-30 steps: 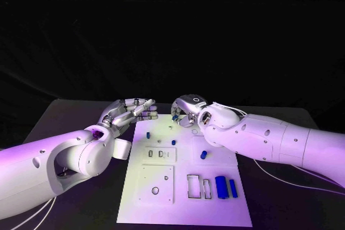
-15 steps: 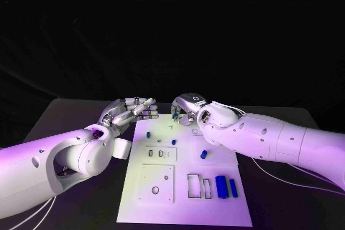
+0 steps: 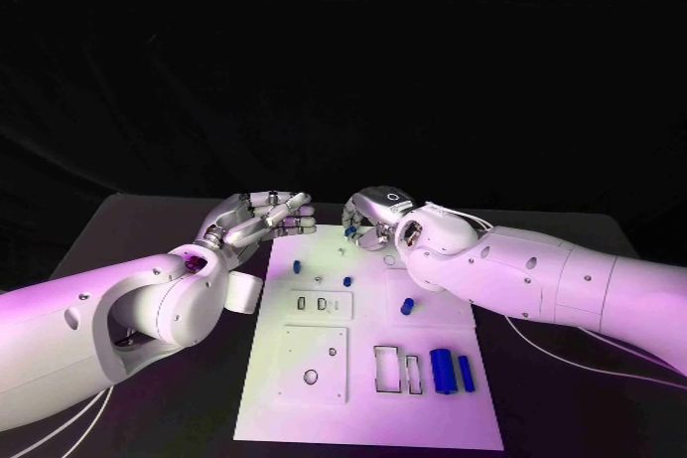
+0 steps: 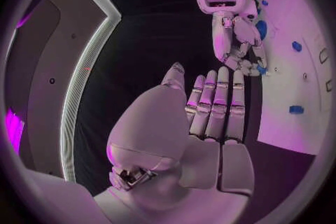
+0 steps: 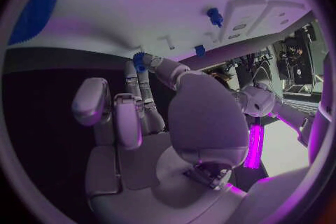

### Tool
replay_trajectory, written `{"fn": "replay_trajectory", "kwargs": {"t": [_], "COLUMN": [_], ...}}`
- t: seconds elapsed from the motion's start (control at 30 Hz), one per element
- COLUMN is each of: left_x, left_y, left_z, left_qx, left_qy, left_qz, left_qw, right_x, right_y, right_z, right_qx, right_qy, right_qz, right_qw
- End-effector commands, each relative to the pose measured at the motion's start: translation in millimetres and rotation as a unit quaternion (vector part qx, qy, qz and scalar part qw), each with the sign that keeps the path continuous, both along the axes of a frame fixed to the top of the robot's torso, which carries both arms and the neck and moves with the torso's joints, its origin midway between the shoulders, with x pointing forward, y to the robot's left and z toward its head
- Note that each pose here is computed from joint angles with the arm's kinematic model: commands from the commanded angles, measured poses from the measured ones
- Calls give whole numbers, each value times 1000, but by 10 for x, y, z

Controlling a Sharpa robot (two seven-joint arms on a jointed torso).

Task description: Assemble the parts on the task board

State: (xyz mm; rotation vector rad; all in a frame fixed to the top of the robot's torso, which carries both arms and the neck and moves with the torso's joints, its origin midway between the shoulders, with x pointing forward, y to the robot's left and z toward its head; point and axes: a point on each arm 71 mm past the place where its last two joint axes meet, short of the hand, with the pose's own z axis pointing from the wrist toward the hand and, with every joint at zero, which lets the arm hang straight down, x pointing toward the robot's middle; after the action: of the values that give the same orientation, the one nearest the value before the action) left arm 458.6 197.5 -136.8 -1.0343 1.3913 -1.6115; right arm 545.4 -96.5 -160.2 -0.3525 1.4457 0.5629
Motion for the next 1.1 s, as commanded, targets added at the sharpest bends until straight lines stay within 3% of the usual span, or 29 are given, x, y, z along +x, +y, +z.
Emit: {"fn": "replay_trajectory", "kwargs": {"t": [0.03, 0.5, 0.83, 1.1], "left_x": [-6, 0, 1, 5], "left_y": [-18, -10, -6, 7], "left_z": [19, 17, 16, 14], "left_qx": [-5, -5, -4, -4], "left_qy": [-2, -1, 0, 0], "left_qz": [-9, -8, -8, -7], "left_qw": [1000, 1000, 1000, 1000], "right_x": [-36, -36, -4, -46], "right_y": [31, 39, 31, -30], "right_z": [-71, -58, -112, -92], "right_qx": [-11, -4, -30, -24], "right_qy": [13, 6, 32, 24], "right_qz": [10, 9, 1, 1], "right_qw": [1000, 1000, 999, 999]}}
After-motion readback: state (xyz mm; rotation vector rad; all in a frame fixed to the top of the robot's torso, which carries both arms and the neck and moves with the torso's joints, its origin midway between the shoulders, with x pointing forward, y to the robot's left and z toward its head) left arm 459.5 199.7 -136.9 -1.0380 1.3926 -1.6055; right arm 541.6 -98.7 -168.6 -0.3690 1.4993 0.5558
